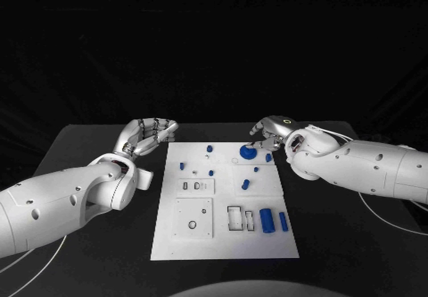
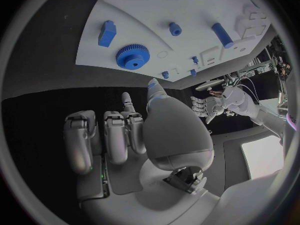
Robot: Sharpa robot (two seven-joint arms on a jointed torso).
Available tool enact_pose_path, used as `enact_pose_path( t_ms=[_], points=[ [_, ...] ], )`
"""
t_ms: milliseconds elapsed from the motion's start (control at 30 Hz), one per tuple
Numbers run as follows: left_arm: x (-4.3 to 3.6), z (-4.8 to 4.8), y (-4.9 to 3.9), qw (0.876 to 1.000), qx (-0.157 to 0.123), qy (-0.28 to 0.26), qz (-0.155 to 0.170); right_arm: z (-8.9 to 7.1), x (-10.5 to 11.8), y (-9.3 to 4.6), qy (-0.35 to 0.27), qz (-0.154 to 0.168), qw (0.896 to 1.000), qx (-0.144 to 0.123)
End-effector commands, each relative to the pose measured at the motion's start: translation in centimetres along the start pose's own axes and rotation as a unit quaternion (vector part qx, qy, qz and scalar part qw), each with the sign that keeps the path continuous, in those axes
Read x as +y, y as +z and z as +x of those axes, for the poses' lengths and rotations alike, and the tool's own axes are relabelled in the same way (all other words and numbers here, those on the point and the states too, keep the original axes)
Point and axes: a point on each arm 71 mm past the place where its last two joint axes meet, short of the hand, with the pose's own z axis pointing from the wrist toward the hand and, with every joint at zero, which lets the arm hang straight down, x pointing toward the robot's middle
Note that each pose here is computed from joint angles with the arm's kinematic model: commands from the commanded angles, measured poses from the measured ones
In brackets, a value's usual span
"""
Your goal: Assemble the parts on the task board
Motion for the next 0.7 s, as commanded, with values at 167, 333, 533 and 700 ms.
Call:
enact_pose_path(
  t_ms=[167, 333, 533, 700],
  points=[
    [-0.21, 0.21, 0.06, 1.0, 0.006, -0.002, 0.009, 0.9, -0.1, 0.4, -0.015, 0.02, 0.999, 0.029],
    [-0.24, 0.25, 0.05, 1.0, 0.007, -0.002, 0.01, 1.5, -0.1, 0.5, -0.019, 0.028, 0.999, 0.038],
    [-0.22, 0.18, 0.03, 1.0, 0.005, -0.001, 0.009, 2.1, 0.0, 0.7, -0.023, 0.032, 0.998, 0.057],
    [-0.22, 0.18, 0.03, 1.0, 0.005, -0.001, 0.009, 2.4, 0.2, 0.8, -0.025, 0.036, 0.997, 0.068]
  ],
)
